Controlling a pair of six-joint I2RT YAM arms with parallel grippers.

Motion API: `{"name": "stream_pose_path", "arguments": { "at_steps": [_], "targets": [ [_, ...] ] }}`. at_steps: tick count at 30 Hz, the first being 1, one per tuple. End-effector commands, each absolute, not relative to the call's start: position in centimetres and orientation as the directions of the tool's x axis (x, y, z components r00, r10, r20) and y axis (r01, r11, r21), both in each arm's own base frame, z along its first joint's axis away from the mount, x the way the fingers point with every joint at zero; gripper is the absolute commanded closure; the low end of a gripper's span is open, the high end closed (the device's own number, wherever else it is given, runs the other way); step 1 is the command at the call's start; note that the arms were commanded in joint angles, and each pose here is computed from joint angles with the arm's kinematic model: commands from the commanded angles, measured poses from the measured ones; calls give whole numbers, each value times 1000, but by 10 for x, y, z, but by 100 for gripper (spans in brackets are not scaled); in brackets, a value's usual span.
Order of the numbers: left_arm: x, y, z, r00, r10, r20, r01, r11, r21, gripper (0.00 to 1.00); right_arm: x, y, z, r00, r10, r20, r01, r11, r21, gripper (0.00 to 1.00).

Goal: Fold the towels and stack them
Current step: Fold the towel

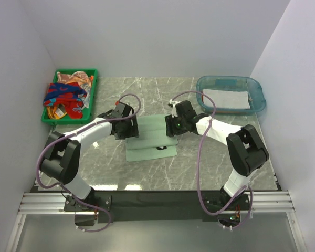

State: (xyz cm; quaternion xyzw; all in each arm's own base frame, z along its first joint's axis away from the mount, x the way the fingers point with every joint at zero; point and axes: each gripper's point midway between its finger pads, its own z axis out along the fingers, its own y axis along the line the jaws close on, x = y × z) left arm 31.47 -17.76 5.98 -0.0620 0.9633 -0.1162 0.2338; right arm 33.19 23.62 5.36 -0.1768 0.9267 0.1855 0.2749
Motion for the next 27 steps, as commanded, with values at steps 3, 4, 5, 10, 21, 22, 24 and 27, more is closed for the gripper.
{"name": "stream_pose_path", "arguments": {
  "at_steps": [3, 4, 5, 10, 21, 22, 24, 27],
  "targets": [
    [307, -190, 63, -899, -114, -422, 6, 962, -272, 30, 321, 241, 52, -779, -267, -568, -480, 836, 265, 44],
    [305, -192, 62, -902, -107, -418, 12, 962, -274, 32, 318, 242, 51, -779, -270, -566, -486, 830, 272, 45],
    [304, -194, 63, -901, -106, -420, 19, 959, -283, 32, 316, 243, 53, -776, -274, -569, -495, 823, 279, 48],
    [294, -188, 56, -912, -114, -393, -4, 963, -270, 36, 300, 243, 52, -782, -284, -554, -515, 795, 320, 57],
    [261, -174, 54, -898, -205, -391, -75, 944, -322, 41, 258, 247, 60, -779, -290, -555, -556, 729, 399, 65],
    [259, -173, 53, -894, -212, -394, -81, 942, -325, 41, 255, 247, 60, -785, -286, -550, -550, 730, 405, 64],
    [251, -168, 50, -890, -241, -386, -109, 936, -334, 41, 249, 244, 55, -804, -276, -526, -527, 741, 416, 62],
    [244, -165, 52, -873, -286, -394, -138, 921, -363, 39, 239, 237, 43, -836, -277, -475, -491, 764, 418, 61]
  ]
}}
